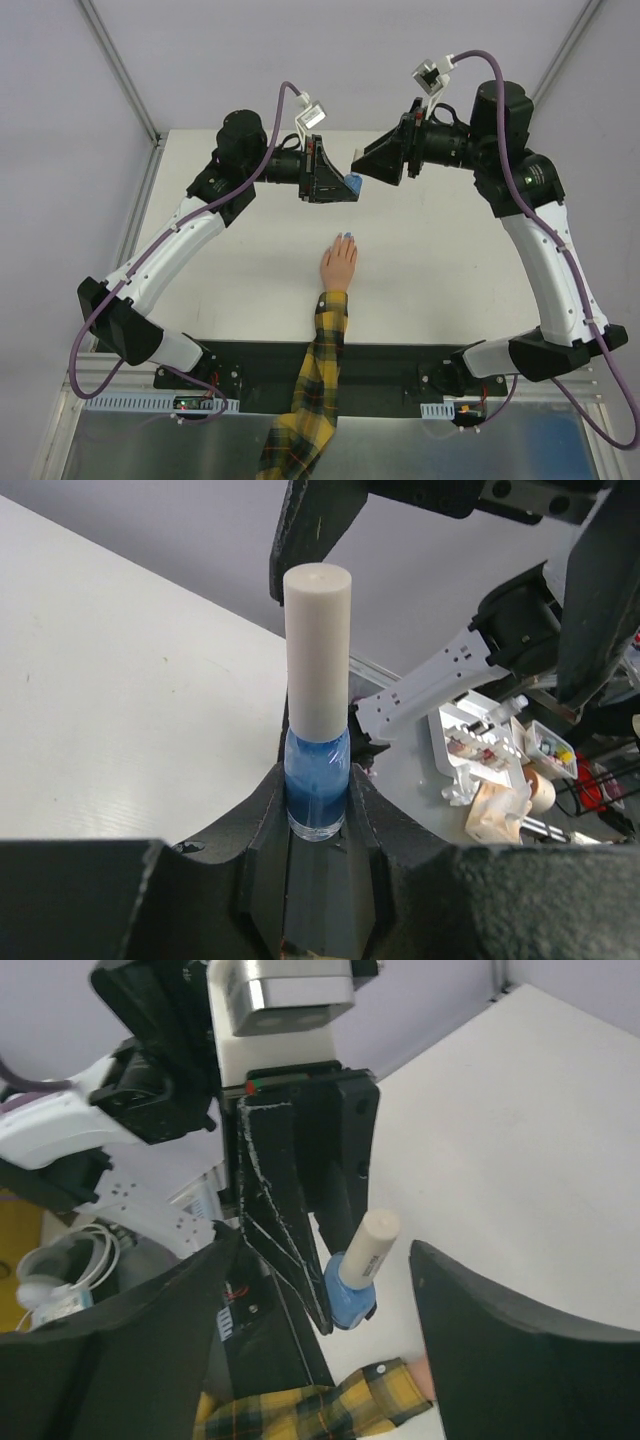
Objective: Paint the nails
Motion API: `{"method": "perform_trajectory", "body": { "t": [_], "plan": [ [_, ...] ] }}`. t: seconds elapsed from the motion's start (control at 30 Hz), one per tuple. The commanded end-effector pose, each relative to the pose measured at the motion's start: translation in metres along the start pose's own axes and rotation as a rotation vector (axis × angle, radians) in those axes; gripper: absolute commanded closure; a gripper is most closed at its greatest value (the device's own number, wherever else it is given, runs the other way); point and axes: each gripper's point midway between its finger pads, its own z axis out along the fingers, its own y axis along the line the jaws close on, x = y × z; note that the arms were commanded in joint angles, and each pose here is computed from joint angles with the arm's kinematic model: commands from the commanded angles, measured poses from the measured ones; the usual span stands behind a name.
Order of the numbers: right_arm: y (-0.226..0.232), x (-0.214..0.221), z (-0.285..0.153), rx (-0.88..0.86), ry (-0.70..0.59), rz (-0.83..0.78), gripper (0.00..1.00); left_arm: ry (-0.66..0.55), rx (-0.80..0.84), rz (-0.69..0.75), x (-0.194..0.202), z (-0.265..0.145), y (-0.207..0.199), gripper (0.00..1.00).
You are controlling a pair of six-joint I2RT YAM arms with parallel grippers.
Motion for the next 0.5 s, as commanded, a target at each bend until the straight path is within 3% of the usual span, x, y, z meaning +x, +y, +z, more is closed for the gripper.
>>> {"method": "perform_trajectory", "body": {
  "t": [0.0, 0.07, 0.33, 0.43, 0.47],
  "plan": [
    [0.034, -0.016, 0.003, -0.269, -0.025, 0.036, 0.32, -0.002, 0.129, 0.090, -0.007, -0.009, -0.041, 1.00],
    [0.034, -0.015, 0.007, -0.293, -0.014, 0.069, 0.40, 0.003, 0.139, 0.086, -0.006, -0.009, -0.041, 1.00],
    [0.026, -0.009, 0.016, -0.312, 0.004, 0.093, 0.44, 0.008, 0.174, 0.091, -0.007, -0.010, -0.049, 1.00],
    [0.025, -0.006, 0.017, -0.317, 0.011, 0.104, 0.62, 0.004, 0.171, 0.090, -0.008, -0.010, -0.049, 1.00],
    [0.024, -0.006, 0.017, -0.311, 0.010, 0.105, 0.77, -0.002, 0.167, 0.096, -0.009, -0.010, -0.049, 1.00]
  ]
}}
